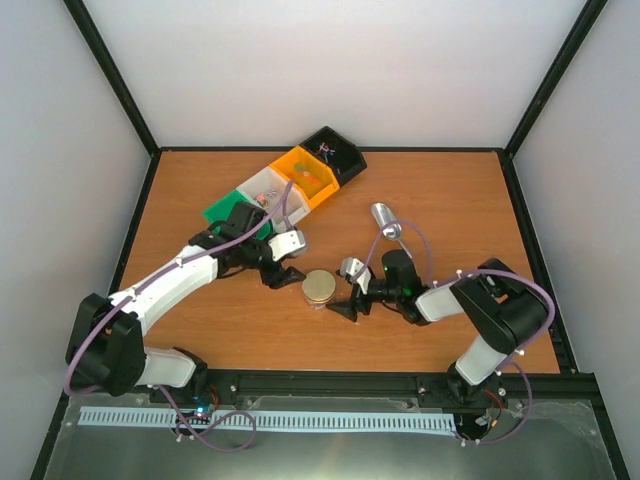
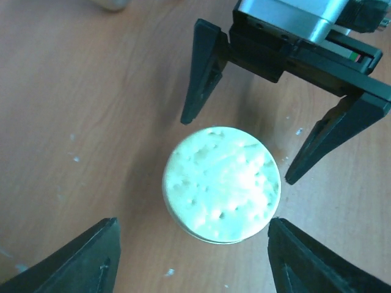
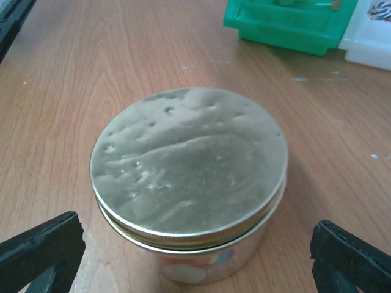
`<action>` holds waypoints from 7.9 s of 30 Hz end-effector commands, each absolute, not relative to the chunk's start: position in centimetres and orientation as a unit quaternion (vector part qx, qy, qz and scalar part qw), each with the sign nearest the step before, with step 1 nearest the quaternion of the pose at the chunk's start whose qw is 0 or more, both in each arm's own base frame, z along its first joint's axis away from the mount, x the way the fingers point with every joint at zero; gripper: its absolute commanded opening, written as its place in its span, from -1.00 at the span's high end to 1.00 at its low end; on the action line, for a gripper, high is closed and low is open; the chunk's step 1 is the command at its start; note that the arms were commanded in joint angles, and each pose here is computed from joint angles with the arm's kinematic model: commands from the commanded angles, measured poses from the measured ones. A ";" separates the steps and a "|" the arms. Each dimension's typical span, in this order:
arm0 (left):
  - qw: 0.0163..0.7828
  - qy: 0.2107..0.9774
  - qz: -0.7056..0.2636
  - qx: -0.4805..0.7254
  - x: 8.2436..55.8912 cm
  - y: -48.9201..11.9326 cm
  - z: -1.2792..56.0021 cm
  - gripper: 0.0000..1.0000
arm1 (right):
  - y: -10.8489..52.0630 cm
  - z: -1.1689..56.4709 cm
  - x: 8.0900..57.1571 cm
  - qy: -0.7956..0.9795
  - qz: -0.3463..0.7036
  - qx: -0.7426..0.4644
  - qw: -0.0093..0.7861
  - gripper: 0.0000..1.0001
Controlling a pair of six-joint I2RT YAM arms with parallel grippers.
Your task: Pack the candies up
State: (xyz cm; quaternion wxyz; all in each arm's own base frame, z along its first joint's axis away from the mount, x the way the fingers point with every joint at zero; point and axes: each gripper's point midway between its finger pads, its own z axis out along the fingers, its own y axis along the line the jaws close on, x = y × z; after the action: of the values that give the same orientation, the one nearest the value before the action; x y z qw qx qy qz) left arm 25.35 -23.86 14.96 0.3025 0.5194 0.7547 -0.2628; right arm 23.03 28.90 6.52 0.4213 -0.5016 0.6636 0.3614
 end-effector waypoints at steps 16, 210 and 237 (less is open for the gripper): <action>0.296 0.693 -0.245 0.610 22.2 -26.2 11.9 -0.16 | 31.8 3.4 23.2 0.648 0.365 -0.513 0.429 -1.00; 0.335 0.629 -0.162 0.682 20.6 -31.1 10.9 -0.18 | 32.4 2.3 21.8 0.625 0.402 -0.533 0.404 0.02; 0.246 0.633 -0.041 0.733 22.3 -22.1 3.5 0.49 | 32.1 2.5 21.1 0.620 0.403 -0.542 0.399 0.00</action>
State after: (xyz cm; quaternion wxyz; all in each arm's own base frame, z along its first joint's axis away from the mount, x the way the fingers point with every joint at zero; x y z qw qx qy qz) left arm 21.50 -27.34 7.54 0.3220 0.7295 0.5934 -0.1096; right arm 23.21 31.88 2.19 0.4195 -0.5234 0.6434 0.3689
